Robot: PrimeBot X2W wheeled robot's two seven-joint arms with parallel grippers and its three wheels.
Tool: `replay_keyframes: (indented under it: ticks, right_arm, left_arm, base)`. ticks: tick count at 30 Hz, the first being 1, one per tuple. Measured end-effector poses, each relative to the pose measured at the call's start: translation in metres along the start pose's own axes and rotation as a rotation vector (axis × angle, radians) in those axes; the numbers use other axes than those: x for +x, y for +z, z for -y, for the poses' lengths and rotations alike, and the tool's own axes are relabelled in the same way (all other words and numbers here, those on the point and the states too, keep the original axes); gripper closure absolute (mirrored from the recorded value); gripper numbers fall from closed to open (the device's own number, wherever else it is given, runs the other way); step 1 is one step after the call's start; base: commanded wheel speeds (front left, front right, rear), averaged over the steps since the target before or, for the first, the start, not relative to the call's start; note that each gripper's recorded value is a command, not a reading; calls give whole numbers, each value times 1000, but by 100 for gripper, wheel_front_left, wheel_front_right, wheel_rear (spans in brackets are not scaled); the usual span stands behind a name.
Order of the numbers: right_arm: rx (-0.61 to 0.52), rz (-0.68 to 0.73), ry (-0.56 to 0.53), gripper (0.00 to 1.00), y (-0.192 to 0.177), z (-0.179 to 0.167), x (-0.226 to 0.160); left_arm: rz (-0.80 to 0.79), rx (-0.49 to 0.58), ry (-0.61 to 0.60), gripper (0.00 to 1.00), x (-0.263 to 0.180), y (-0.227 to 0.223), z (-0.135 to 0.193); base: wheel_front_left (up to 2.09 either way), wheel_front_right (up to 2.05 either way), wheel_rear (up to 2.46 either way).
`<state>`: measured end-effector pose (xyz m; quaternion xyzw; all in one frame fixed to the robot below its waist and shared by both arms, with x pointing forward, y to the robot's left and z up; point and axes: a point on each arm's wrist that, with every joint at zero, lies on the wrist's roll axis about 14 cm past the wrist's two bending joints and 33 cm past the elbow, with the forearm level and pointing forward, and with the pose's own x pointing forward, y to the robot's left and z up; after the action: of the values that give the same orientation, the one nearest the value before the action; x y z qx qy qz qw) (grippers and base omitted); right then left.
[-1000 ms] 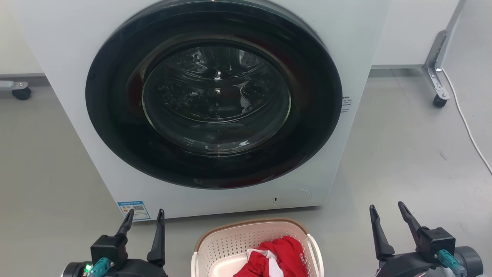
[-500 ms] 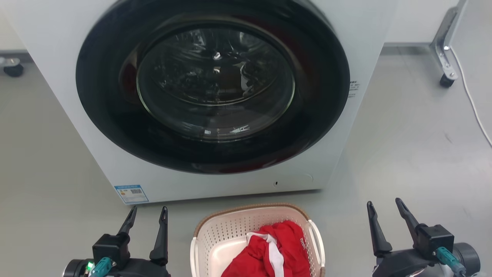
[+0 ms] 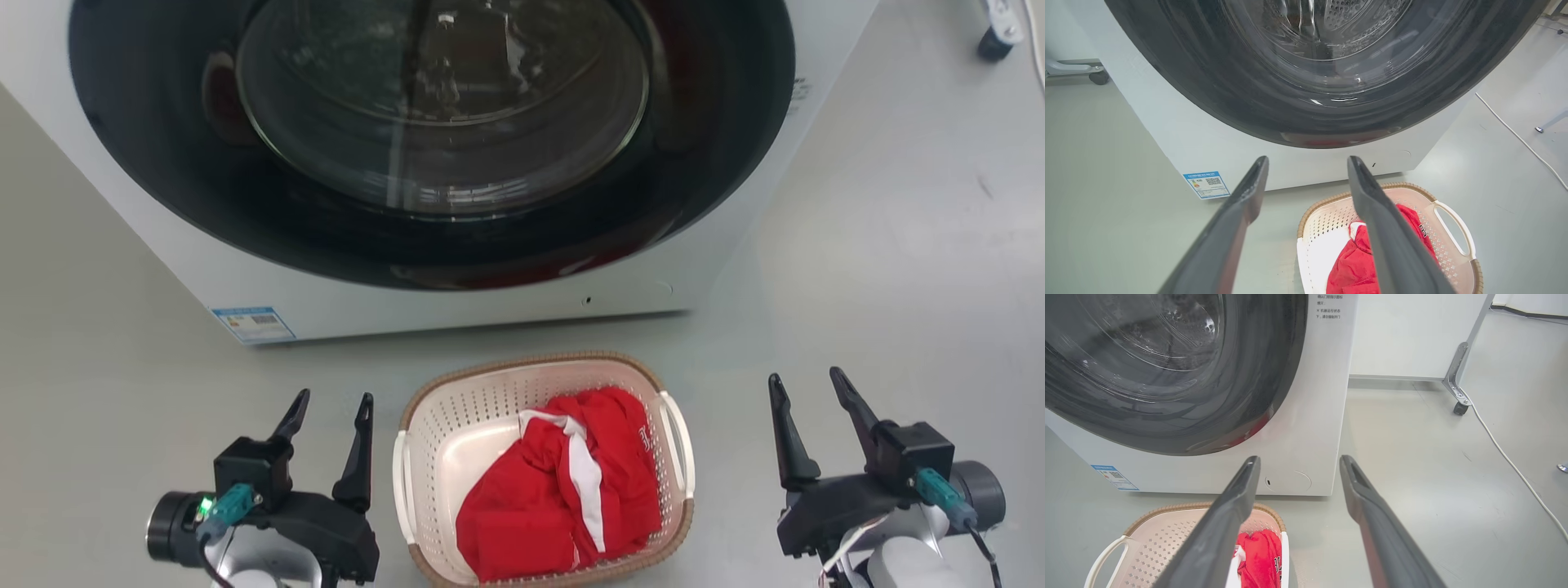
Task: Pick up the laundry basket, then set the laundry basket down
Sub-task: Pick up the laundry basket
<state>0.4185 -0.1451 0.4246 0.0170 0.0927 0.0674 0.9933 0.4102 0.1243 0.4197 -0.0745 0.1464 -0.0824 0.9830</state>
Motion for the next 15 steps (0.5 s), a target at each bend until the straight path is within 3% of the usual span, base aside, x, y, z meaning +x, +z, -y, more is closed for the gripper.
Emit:
replay_keyframes:
  ticks: [15]
  right_arm:
    - [31,-221,31,0,-71,-9,60]
  left_arm:
    - [-293,-20,-55,0,65,-79,-5]
  base:
    - [0,0,0]
